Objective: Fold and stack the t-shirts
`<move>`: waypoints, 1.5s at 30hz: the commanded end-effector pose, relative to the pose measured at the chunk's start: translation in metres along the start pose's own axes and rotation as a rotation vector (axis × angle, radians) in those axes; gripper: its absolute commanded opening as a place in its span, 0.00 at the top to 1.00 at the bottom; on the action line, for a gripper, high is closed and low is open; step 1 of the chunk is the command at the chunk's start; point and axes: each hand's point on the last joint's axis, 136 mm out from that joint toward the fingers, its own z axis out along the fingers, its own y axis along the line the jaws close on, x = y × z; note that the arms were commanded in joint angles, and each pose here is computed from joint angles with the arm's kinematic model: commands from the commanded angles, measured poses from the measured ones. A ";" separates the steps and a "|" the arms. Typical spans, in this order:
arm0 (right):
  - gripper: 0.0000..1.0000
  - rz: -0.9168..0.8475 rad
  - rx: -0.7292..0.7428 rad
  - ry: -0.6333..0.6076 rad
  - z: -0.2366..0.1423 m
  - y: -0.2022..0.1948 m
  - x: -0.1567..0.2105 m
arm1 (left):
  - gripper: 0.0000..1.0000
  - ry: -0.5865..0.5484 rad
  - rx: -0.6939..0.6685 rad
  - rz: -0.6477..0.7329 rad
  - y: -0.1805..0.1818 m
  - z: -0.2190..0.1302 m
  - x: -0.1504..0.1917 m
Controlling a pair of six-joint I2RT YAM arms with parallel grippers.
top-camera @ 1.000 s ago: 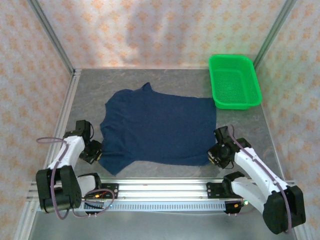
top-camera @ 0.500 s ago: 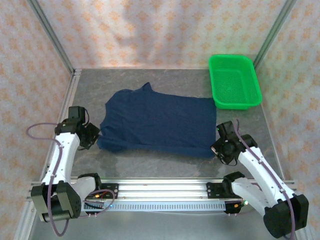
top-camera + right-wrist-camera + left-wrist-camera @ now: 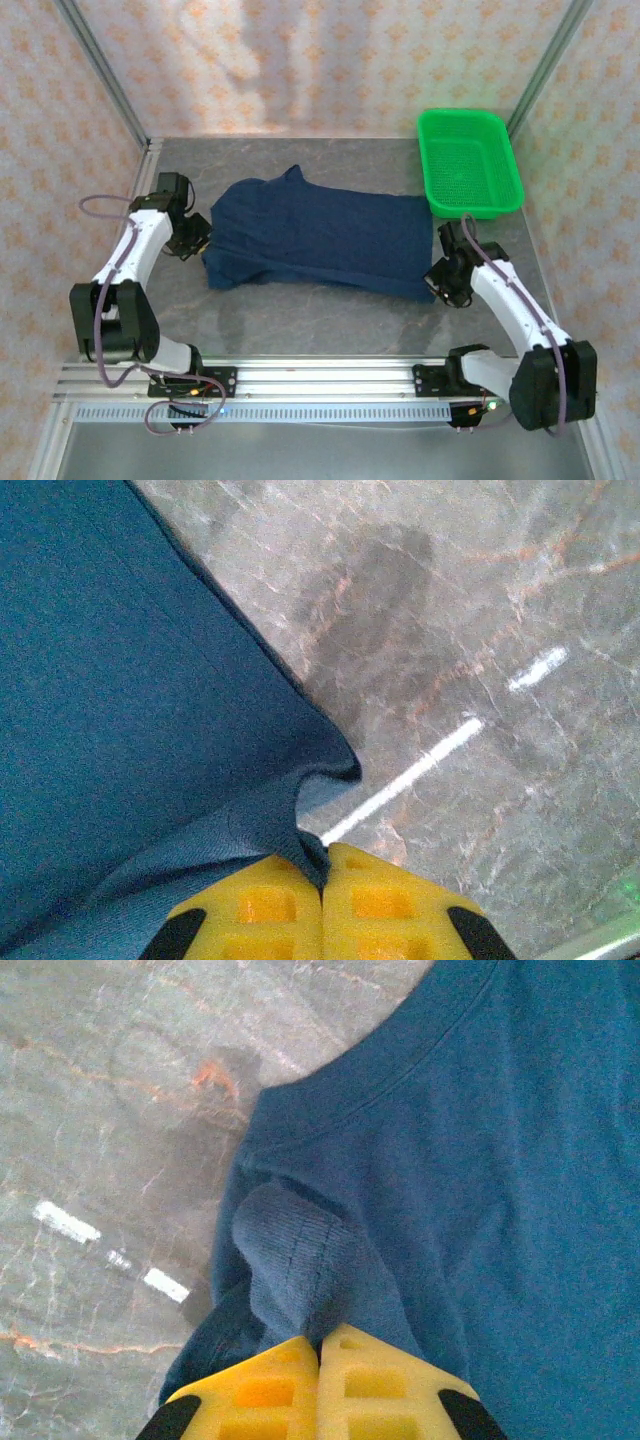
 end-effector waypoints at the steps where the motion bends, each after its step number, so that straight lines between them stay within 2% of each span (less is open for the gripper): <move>1: 1.00 -0.063 0.003 -0.044 -0.003 0.009 -0.020 | 1.00 -0.063 -0.006 0.077 -0.013 -0.004 -0.023; 15: 1.00 -0.123 0.072 -0.014 0.011 0.021 -0.040 | 1.00 -0.037 -0.058 0.375 -0.085 0.008 -0.060; 25: 1.00 -0.161 0.118 -0.019 0.022 0.030 -0.055 | 1.00 0.021 -0.113 0.455 -0.102 0.046 -0.068; 32: 1.00 -0.177 0.147 -0.017 0.032 0.036 -0.065 | 1.00 0.006 -0.106 0.512 -0.131 0.051 -0.071; 35: 0.94 -0.174 0.154 -0.036 0.037 0.039 -0.073 | 1.00 -0.002 -0.100 0.482 -0.136 0.058 -0.076; 37: 0.86 -0.169 0.141 -0.061 0.035 0.043 -0.080 | 1.00 -0.005 -0.054 0.453 -0.146 0.058 -0.078; 38: 0.82 -0.164 0.125 -0.079 0.032 0.046 -0.083 | 0.97 -0.003 -0.010 0.424 -0.152 0.056 -0.079; 39: 0.70 -0.162 0.107 -0.101 0.027 0.049 -0.086 | 0.86 -0.002 0.043 0.389 -0.159 0.053 -0.079; 41: 0.48 -0.158 0.081 -0.159 0.011 0.052 -0.093 | 0.42 -0.015 0.133 0.303 -0.166 0.041 -0.085; 42: 0.40 -0.156 0.063 -0.191 0.001 0.052 -0.095 | 0.05 -0.024 0.167 0.263 -0.167 0.033 -0.088; 43: 0.37 -0.154 0.043 -0.213 -0.008 0.052 -0.096 | 0.00 -0.038 0.194 0.248 -0.166 0.025 -0.092; 45: 0.30 -0.159 -0.015 -0.233 -0.028 0.053 -0.089 | 0.00 -0.063 0.222 0.169 -0.153 0.004 -0.099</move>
